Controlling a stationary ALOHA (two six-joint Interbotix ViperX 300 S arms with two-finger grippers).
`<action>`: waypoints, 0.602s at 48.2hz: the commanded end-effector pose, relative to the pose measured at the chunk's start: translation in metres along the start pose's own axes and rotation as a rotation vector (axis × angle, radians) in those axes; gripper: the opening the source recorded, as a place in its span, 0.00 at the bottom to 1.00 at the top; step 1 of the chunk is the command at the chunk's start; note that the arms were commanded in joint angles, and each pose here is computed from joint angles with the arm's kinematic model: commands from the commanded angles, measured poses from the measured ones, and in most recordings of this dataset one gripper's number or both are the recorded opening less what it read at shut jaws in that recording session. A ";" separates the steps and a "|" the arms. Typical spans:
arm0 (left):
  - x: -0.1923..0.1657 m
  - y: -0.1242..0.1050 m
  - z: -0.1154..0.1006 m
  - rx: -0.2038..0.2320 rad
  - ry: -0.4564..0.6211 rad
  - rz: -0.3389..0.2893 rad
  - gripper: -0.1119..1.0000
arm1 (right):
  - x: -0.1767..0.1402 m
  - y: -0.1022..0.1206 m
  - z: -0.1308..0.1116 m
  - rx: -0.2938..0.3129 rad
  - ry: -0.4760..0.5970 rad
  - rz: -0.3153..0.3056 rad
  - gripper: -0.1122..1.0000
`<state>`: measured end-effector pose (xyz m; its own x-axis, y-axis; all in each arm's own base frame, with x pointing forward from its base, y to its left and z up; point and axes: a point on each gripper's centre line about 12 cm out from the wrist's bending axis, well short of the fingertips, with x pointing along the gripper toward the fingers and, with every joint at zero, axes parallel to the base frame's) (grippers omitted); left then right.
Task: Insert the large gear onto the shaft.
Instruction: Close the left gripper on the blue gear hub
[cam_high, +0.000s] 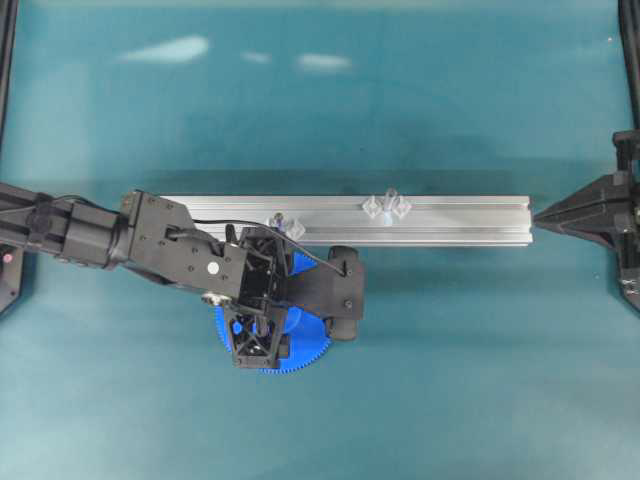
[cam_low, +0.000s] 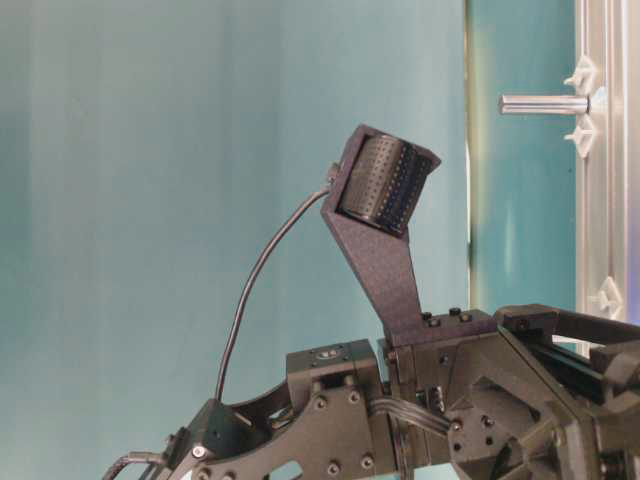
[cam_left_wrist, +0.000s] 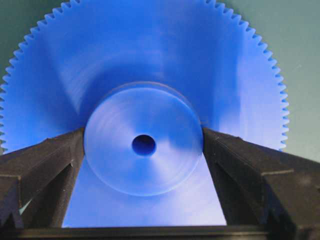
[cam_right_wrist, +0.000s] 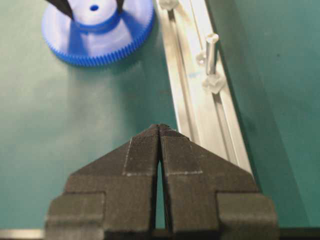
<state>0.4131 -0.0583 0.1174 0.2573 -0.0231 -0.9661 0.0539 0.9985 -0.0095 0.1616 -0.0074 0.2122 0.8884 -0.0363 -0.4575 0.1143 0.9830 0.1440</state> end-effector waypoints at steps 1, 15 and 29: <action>-0.001 -0.001 0.001 0.000 -0.008 -0.001 0.95 | 0.000 0.000 0.004 0.015 -0.011 -0.001 0.13; -0.001 -0.001 0.000 0.001 -0.003 0.000 0.95 | 0.000 0.000 0.004 0.015 -0.013 -0.001 0.13; 0.000 -0.001 0.000 -0.002 -0.002 -0.001 0.95 | 0.000 0.000 0.004 0.015 -0.013 -0.001 0.13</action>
<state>0.4129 -0.0584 0.1180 0.2571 -0.0241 -0.9661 0.0531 0.9985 -0.0108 0.1614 -0.0074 0.2116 0.8877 -0.0363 -0.4589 0.1145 0.9829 0.1439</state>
